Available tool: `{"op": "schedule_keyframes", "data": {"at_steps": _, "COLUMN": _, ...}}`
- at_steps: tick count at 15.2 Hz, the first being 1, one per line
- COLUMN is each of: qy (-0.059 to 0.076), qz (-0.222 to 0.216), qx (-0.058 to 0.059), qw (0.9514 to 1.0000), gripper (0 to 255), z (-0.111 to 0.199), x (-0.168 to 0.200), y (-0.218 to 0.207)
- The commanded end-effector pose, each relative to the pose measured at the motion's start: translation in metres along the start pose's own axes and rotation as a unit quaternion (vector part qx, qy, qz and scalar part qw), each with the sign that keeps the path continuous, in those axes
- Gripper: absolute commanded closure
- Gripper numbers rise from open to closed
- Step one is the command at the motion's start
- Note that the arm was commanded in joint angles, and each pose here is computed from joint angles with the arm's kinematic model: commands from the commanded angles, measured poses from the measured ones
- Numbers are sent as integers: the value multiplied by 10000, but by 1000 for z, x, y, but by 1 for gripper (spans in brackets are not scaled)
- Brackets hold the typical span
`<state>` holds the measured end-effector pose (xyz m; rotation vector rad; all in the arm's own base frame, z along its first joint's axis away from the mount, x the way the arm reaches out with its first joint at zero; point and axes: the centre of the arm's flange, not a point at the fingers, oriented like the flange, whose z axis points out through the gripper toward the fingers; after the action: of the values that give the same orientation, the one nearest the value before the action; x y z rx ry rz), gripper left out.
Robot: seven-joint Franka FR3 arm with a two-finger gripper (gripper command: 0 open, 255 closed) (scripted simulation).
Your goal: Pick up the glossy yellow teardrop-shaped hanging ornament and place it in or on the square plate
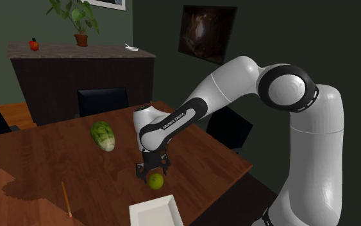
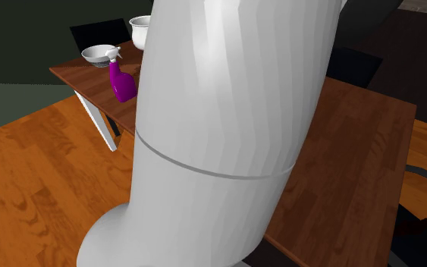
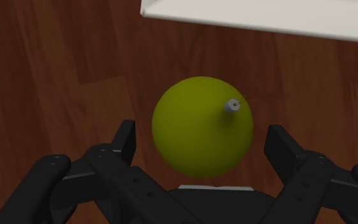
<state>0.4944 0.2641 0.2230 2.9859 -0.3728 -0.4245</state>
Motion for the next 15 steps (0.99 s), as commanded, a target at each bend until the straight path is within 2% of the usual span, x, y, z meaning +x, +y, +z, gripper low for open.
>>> {"op": "schedule_keyframes", "data": {"at_steps": 1, "qy": 0, "qz": 0, "qx": 0, "qw": 10000, "gripper": 0, "z": 0, "x": 0, "y": 0}}
{"op": "schedule_keyframes", "data": {"at_steps": 2, "qy": 0, "qz": 0, "qx": 0, "qw": 10000, "gripper": 0, "z": 0, "x": 0, "y": 0}}
{"op": "schedule_keyframes", "data": {"at_steps": 3, "qy": 0, "qz": 0, "qx": 0, "qw": 10000, "gripper": 255, "z": 0, "x": 0, "y": 0}}
{"op": "schedule_keyframes", "data": {"at_steps": 12, "qy": 0, "qz": 0, "qx": 0, "qw": 10000, "gripper": 255, "z": 0, "x": 0, "y": 0}}
{"op": "schedule_keyframes", "data": {"at_steps": 15, "qy": 0, "qz": 0, "qx": 0, "qw": 10000, "gripper": 255, "z": -15, "x": -4, "y": 2}}
